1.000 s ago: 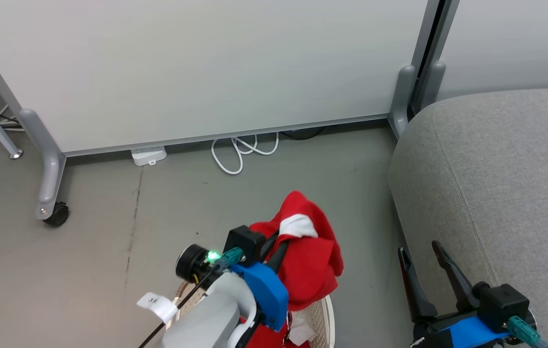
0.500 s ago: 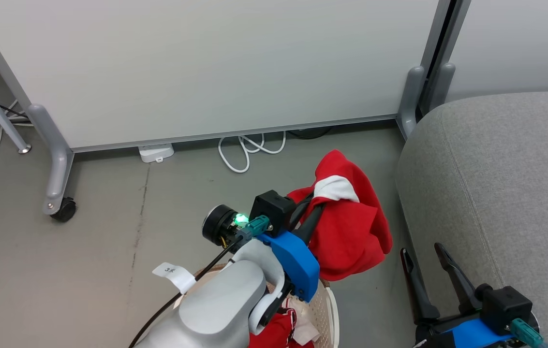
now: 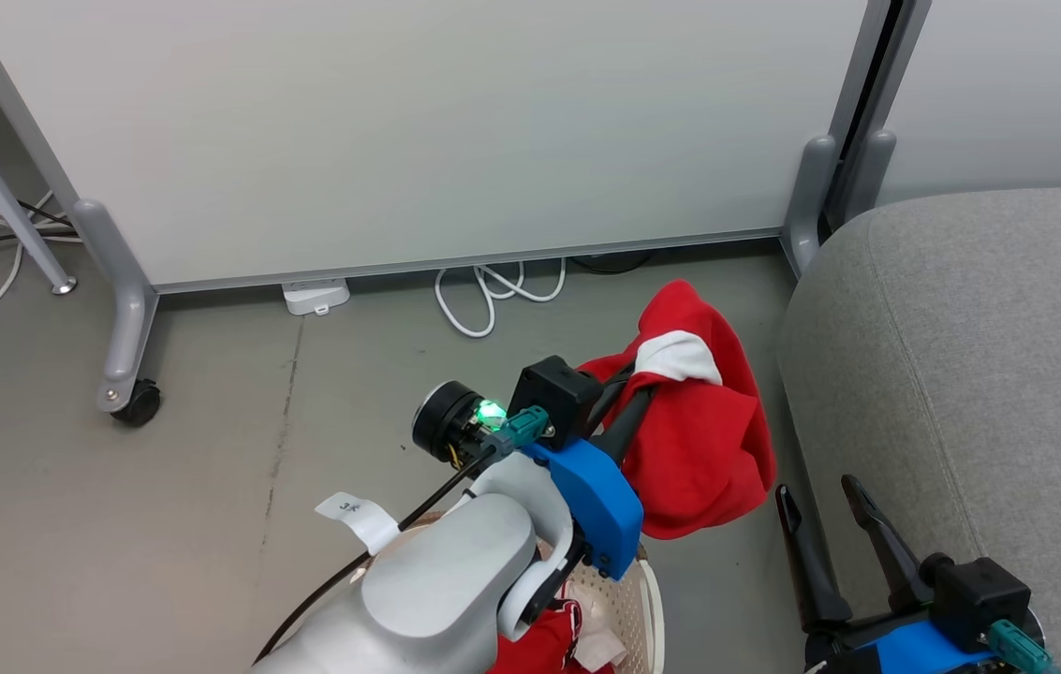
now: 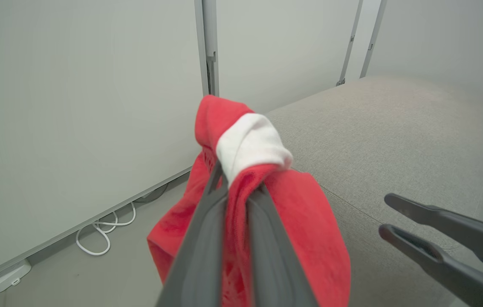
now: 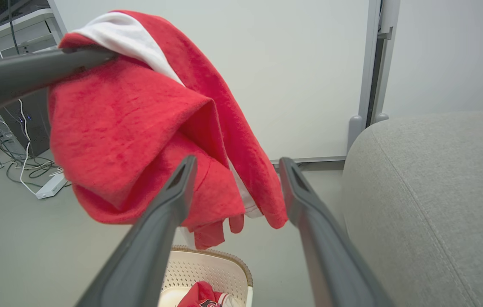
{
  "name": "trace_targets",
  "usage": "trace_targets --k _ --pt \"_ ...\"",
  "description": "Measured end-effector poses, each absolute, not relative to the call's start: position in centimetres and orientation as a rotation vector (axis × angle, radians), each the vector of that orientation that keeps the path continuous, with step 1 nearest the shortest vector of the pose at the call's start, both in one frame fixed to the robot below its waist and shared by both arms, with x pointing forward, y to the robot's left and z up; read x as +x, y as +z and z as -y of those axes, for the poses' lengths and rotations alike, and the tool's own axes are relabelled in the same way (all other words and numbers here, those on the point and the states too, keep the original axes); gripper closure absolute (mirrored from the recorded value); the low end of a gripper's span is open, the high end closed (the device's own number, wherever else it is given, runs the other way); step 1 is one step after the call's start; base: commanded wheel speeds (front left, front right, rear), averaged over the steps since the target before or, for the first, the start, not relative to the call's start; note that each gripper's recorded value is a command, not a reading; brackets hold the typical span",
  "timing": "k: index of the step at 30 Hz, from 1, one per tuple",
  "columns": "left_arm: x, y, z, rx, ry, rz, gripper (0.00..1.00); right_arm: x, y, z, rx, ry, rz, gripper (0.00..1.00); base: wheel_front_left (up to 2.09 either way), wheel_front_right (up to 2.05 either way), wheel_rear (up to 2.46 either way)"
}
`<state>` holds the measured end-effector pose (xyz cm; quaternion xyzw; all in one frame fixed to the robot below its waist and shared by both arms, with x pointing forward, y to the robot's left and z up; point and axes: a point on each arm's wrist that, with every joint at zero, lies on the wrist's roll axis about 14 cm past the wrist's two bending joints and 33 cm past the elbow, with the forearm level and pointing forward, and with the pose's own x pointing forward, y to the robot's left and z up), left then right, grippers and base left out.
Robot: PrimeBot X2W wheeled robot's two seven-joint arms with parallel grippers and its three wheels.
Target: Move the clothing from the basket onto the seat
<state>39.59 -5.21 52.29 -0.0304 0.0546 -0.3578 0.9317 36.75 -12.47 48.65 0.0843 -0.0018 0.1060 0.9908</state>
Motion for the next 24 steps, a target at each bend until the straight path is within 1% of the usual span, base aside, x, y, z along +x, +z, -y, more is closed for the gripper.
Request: trace_targets --k 11,24 --pt "39.6 51.9 5.7 -0.06 -0.746 -0.121 1.0 37.3 48.2 12.5 0.155 0.213 -0.02 0.0 0.0 0.0 0.0" --pt "39.2 51.5 6.1 -0.057 -0.767 -0.137 1.0 39.8 48.4 10.3 0.057 0.291 -0.06 0.0 0.0 0.0 0.0"
